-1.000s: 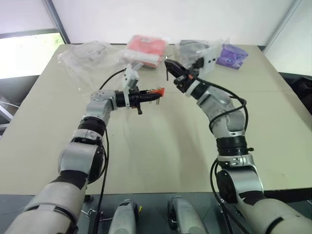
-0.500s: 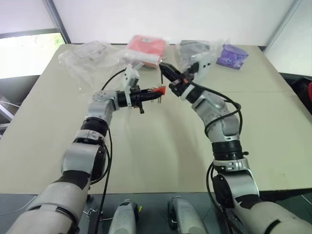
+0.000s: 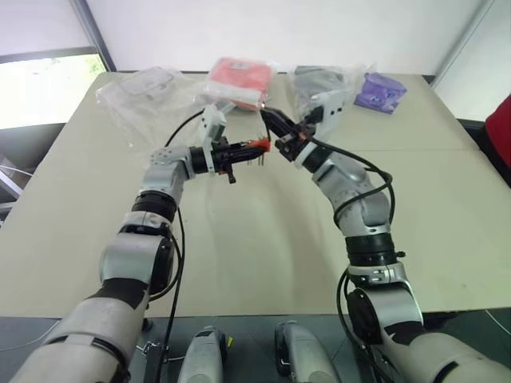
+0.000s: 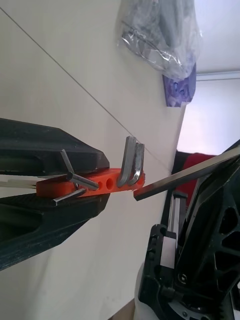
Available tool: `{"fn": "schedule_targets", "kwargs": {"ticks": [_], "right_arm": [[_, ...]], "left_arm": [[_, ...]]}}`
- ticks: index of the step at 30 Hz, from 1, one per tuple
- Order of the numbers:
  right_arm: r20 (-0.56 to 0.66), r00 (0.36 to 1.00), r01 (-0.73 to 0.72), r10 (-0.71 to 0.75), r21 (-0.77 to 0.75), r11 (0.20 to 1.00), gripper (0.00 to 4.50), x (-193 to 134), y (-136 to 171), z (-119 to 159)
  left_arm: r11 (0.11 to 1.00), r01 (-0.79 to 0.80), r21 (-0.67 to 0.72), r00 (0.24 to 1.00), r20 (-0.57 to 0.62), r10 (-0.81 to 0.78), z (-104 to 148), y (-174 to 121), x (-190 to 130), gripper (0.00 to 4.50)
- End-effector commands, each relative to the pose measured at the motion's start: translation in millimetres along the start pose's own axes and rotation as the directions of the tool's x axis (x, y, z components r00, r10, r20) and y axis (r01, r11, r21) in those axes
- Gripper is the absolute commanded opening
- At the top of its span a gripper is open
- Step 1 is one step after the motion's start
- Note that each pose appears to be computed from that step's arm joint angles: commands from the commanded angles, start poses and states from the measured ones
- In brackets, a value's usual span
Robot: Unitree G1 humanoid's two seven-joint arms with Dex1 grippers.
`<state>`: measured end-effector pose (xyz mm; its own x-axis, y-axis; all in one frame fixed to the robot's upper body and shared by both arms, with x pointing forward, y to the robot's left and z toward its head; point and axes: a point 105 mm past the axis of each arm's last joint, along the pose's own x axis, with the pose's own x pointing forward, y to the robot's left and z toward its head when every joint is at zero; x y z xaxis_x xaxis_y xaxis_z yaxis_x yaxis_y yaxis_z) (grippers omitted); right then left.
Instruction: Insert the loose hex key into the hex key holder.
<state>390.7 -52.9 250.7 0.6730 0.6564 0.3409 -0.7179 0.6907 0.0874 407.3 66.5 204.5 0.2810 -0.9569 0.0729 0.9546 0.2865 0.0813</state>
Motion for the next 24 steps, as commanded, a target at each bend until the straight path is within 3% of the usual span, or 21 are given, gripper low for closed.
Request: {"fn": "schedule_targets", "kwargs": {"ticks": [1, 13, 24], "right_arm": [[0.064, 0.998, 0.000, 0.002, -0.030, 1.000, 0.06, 0, 0, 19], [0.096, 0.995, -0.006, 0.008, -0.020, 1.000, 0.06, 6, 4, 28], [0.089, 0.996, 0.003, -0.001, -0.021, 1.000, 0.06, 4, 3, 25]], "left_arm": [[0.998, 0.029, 0.060, 0.999, 0.024, -0.030, 20, -1, 1, 0.00], [0.997, 0.043, 0.060, 0.999, 0.012, -0.044, 12, -6, 7, 0.00], [0.998, 0.043, 0.044, 0.997, 0.058, -0.045, 22, -6, 11, 0.00]]}}
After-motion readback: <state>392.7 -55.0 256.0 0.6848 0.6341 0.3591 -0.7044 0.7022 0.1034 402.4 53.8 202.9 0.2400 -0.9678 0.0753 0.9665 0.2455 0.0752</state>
